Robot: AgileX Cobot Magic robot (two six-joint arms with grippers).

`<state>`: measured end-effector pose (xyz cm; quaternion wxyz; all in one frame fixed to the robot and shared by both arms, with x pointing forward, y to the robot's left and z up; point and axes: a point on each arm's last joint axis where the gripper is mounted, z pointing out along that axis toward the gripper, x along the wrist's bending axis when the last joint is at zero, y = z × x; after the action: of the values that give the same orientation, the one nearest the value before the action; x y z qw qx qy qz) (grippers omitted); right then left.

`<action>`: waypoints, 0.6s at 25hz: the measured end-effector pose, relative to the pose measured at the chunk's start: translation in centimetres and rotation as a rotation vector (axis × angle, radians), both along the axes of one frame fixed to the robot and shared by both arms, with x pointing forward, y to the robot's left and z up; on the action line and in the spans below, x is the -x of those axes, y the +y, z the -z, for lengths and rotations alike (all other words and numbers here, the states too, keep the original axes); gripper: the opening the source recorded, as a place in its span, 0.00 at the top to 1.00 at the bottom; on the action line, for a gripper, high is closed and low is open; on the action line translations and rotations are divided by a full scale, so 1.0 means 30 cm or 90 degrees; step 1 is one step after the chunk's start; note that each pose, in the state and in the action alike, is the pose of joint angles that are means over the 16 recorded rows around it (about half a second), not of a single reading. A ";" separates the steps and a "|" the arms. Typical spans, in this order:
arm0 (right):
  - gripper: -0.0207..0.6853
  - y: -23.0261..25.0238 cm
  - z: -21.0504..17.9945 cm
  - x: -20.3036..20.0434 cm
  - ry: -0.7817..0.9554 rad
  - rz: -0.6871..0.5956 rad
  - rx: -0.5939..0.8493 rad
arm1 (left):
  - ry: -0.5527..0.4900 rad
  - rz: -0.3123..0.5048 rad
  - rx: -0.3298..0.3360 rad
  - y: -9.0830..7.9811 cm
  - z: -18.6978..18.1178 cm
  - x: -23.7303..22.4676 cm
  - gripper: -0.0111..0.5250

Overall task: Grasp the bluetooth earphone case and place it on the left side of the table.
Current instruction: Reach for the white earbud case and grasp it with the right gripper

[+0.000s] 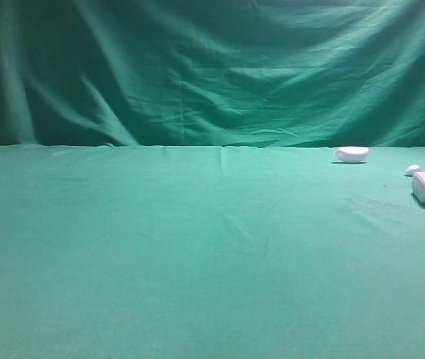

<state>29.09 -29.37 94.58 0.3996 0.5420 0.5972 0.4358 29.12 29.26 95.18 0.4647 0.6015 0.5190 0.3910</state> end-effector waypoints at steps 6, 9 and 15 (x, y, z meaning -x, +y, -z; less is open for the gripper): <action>0.97 0.000 0.000 0.000 0.000 0.000 0.000 | 0.000 0.000 0.000 0.000 0.000 0.000 0.98; 0.97 0.000 0.000 0.000 0.000 0.000 0.000 | 0.000 0.000 0.000 0.000 0.000 0.000 0.98; 0.97 0.000 -0.003 -0.001 -0.007 0.000 -0.002 | 0.000 0.000 0.000 0.000 0.000 0.000 0.98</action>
<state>29.12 -29.37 94.68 0.4022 0.5400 0.5944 0.4396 29.12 29.26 95.18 0.4647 0.6015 0.5190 0.3910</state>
